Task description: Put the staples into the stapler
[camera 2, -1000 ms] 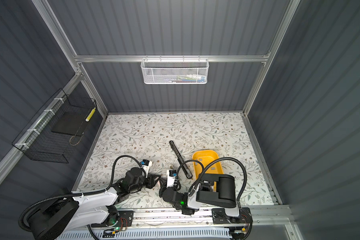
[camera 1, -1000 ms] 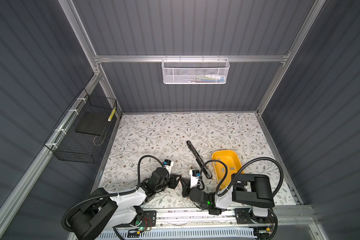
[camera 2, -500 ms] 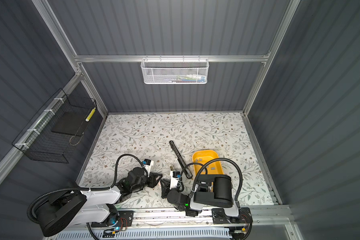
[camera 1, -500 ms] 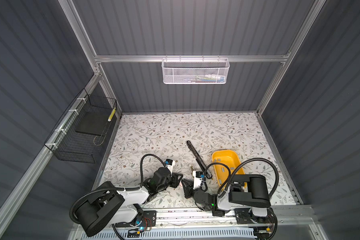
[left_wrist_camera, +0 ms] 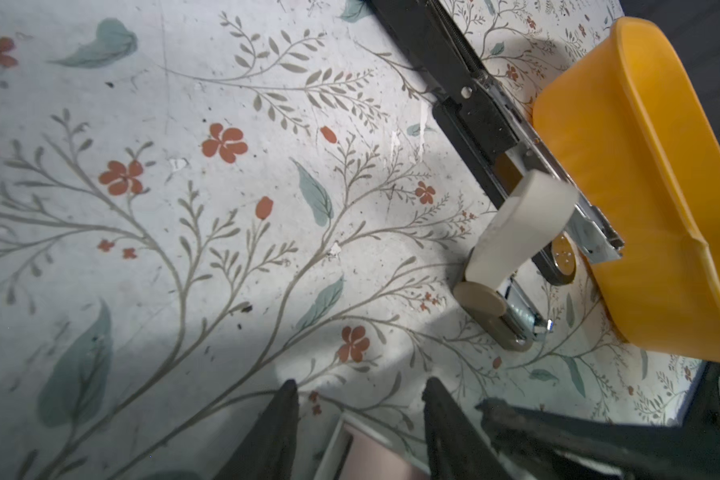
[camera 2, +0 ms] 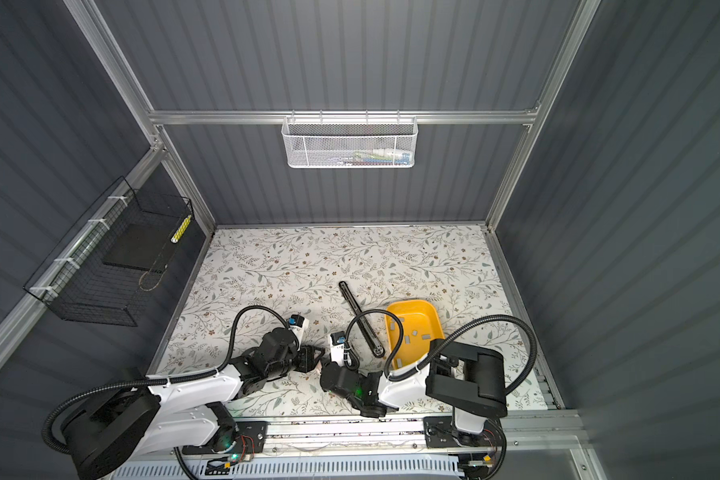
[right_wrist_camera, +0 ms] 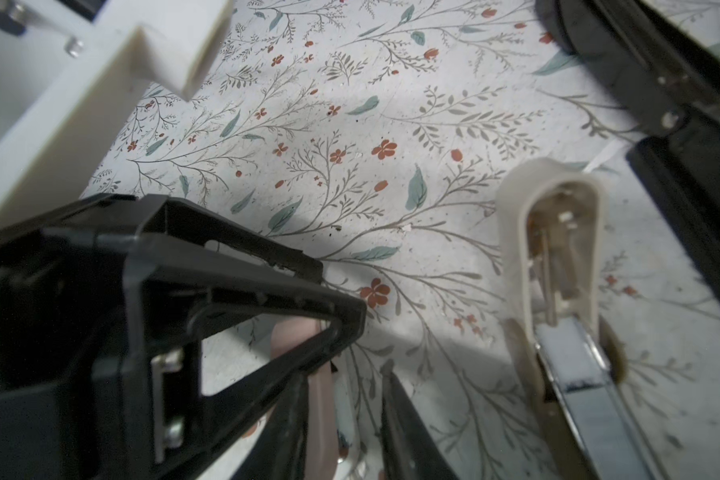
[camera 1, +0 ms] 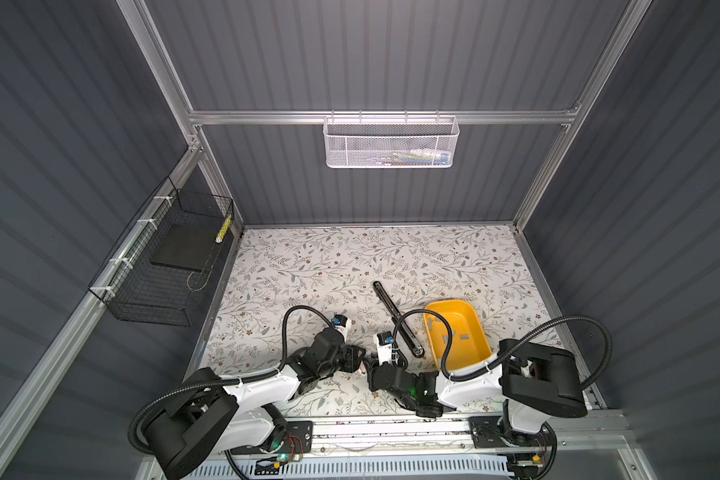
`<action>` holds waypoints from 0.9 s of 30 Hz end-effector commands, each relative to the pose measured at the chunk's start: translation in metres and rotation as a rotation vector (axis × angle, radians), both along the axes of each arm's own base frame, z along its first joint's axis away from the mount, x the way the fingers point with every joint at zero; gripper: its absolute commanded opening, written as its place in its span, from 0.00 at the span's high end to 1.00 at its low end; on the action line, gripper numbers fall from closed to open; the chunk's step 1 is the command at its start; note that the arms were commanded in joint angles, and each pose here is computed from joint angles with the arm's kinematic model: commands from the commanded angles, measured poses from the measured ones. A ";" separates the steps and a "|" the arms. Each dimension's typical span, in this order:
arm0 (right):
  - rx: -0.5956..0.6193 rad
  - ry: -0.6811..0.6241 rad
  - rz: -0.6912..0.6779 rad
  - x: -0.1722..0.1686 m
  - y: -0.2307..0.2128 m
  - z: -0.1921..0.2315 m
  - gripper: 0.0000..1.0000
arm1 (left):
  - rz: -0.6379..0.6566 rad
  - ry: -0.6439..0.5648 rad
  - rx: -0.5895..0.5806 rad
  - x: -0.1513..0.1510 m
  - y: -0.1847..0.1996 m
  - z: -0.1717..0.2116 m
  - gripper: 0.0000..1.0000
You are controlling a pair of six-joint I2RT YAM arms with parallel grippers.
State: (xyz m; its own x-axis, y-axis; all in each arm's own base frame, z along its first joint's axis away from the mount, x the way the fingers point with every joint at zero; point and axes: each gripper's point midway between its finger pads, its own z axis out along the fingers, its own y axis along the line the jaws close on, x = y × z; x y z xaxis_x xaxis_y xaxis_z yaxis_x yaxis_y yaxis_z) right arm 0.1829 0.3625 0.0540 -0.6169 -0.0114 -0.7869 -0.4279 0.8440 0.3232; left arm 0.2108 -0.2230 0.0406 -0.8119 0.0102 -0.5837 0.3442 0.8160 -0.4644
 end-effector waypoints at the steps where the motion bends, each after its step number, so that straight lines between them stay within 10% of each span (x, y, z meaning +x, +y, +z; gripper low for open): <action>1: -0.169 0.029 0.038 0.007 -0.019 -0.021 0.69 | 0.010 0.054 -0.007 0.005 0.006 0.010 0.51; 19: -0.096 -0.065 0.072 0.014 0.005 0.047 0.66 | 0.048 0.094 -0.082 -0.027 0.029 0.047 0.54; 27: -0.103 0.043 0.088 -0.003 0.006 0.008 0.72 | 0.020 0.108 -0.129 -0.032 0.021 0.036 0.55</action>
State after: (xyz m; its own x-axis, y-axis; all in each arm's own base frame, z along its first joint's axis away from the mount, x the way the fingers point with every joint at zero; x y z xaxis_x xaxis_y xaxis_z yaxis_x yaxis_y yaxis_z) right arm 0.1863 0.3761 0.0906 -0.5939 -0.1228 -0.7951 -0.5142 0.8180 0.2577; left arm 0.1813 -0.1947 0.0782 -0.8625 -0.0756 -0.5004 0.2625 0.7785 -0.5701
